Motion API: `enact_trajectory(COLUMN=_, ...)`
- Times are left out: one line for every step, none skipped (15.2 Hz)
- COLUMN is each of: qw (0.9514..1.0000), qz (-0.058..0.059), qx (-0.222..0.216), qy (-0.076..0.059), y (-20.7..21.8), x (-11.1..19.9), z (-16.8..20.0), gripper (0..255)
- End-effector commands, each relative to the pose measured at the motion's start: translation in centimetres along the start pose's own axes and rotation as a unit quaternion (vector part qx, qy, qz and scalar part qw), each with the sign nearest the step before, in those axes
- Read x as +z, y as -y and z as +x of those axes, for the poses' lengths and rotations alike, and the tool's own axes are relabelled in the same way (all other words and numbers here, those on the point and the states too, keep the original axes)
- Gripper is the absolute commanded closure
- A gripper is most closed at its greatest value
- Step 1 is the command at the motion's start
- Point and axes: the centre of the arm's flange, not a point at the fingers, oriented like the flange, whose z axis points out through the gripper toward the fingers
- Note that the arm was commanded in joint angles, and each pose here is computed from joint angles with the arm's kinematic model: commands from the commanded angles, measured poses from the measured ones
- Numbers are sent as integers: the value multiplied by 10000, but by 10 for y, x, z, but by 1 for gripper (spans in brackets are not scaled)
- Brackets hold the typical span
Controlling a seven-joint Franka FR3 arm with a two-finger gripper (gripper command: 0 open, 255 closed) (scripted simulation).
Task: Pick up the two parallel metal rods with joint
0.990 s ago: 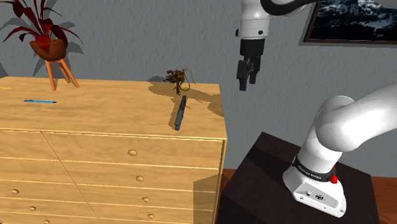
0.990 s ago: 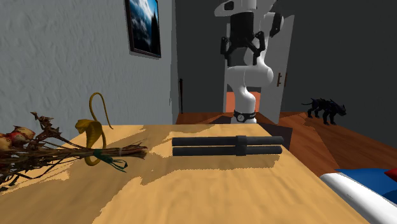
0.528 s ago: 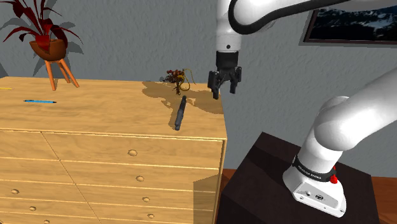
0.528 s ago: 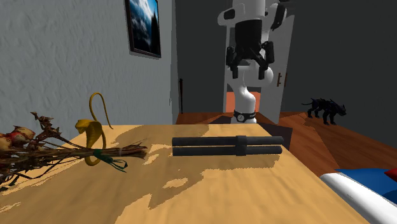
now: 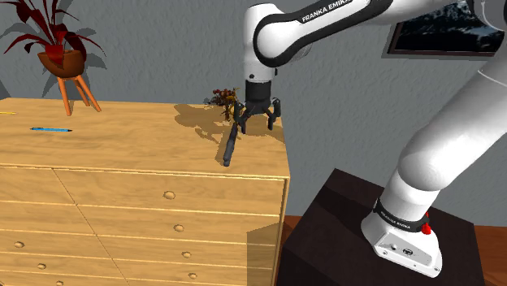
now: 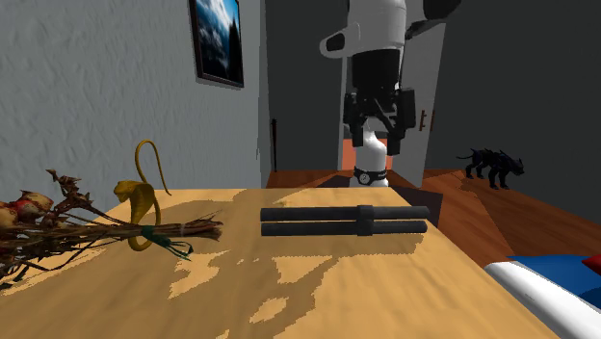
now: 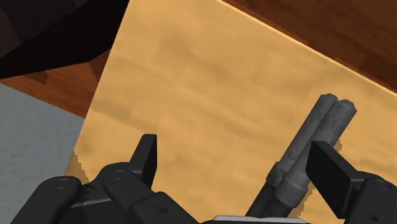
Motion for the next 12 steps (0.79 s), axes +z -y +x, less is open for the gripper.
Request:
enact_trajectory(qw=9992, qz=31, qx=408, qy=-30, y=15, x=11, z=17, gripper=0)
enact_trajectory(qw=9982, qz=42, qx=600, qy=-45, y=22, x=17, z=27, gripper=0)
enact_trajectory(qw=9968, qz=53, qx=791, qy=-60, y=28, x=22, z=36, gripper=0)
enact_trajectory(qw=9951, qz=65, qx=981, qy=-75, y=33, x=28, z=46, gripper=0)
enact_trajectory(qw=9930, qz=76, qx=1172, qy=-90, y=39, x=33, z=57, gripper=0)
enact_trajectory(qw=9906, qz=87, qx=1361, qy=-105, y=44, x=39, z=67, gripper=0)
enact_trajectory(qw=9878, qz=98, qx=1551, qy=-120, y=48, x=44, z=78, gripper=0)
enact_trajectory(qw=9846, qz=109, qx=1740, qy=-135, y=52, x=49, z=88, gripper=0)
enact_trajectory(qw=9811, qz=120, qx=1928, qy=-149, y=56, x=54, z=99, gripper=0)
enact_trajectory(qw=9797, qz=123, qx=1995, qy=-155, y=57, x=56, z=103, gripper=0)
enact_trajectory(qw=9797, qz=123, qx=1995, qy=-155, y=57, x=61, z=104, gripper=0)
enact_trajectory(qw=9797, qz=123, qx=1995, qy=-155, y=57, x=67, z=104, gripper=0)
